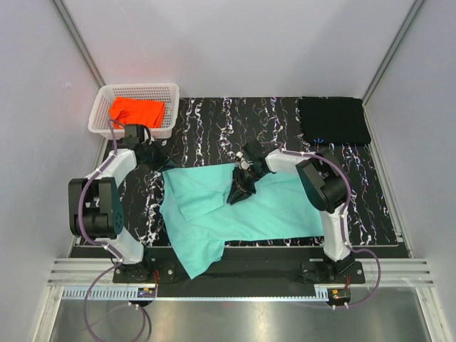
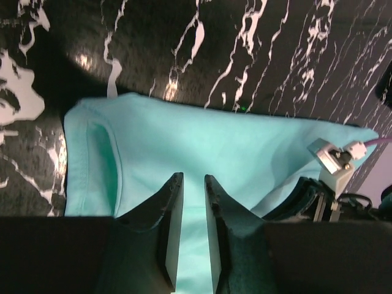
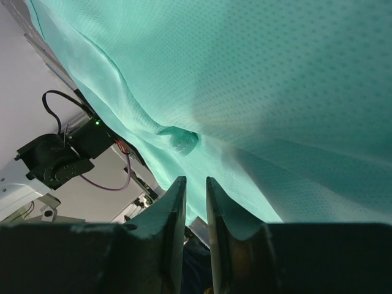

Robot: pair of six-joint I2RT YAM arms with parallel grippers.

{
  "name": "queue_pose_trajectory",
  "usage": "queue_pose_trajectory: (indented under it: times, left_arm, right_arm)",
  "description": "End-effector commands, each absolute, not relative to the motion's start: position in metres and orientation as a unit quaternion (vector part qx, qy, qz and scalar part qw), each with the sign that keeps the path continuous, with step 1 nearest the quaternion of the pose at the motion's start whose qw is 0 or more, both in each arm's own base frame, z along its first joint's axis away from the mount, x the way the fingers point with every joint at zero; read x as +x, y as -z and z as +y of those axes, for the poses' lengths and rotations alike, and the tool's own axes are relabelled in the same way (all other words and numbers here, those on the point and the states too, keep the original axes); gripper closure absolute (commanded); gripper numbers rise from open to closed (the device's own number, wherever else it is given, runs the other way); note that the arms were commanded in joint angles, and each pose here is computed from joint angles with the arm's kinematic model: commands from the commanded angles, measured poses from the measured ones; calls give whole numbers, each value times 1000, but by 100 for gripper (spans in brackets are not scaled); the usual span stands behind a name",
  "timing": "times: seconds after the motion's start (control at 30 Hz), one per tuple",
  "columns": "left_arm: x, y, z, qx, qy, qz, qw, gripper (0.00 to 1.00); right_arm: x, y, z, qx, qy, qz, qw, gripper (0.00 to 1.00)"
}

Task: Fold and stack the t-shirts
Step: Fold the tshirt

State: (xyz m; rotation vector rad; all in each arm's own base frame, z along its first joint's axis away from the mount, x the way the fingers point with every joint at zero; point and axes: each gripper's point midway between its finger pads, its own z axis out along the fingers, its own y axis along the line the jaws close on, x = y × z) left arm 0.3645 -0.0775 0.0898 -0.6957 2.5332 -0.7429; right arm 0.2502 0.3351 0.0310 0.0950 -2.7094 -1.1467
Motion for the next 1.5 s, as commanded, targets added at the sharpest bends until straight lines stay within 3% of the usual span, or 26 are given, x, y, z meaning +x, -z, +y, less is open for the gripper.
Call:
queue_pose_trajectory:
  times: [0.0,0.13,0.3,0.53,0.8,1.1,1.23,1.47]
  left_arm:
    - [385,-82,-72,-252,259,906,218,77]
    - [372,-47,-45,-287,198,919,185,87]
    - [358,-20,-25,-292,154,931,158,87]
    - [373,-39,-14,-272,143,934,182,85]
    - [374,-109,-46,-239,206,917,246,76]
    - [358,-62,-76,-237,216,931,178,75]
    - [361,-49,-74,-237,206,935,165,76]
    - [366,-64,-69,-216,197,937,190,75]
  right_arm:
    - [274,-56,334,26,397,-916,46,74]
    - [308,-65,296,-37,390,-920,8,73]
    - [360,-73,215,-129,374,-917,-58,70]
    - [395,-74,139,-148,285,-940,-113,63]
    - [407,-65,103,-143,210,-958,-133,57]
    - [424,-62,80,-160,196,-957,-144,55]
    - [420,-62,70,-165,181,-960,-139,62]
    - [381,-73,19,-245,172,-943,-141,55]
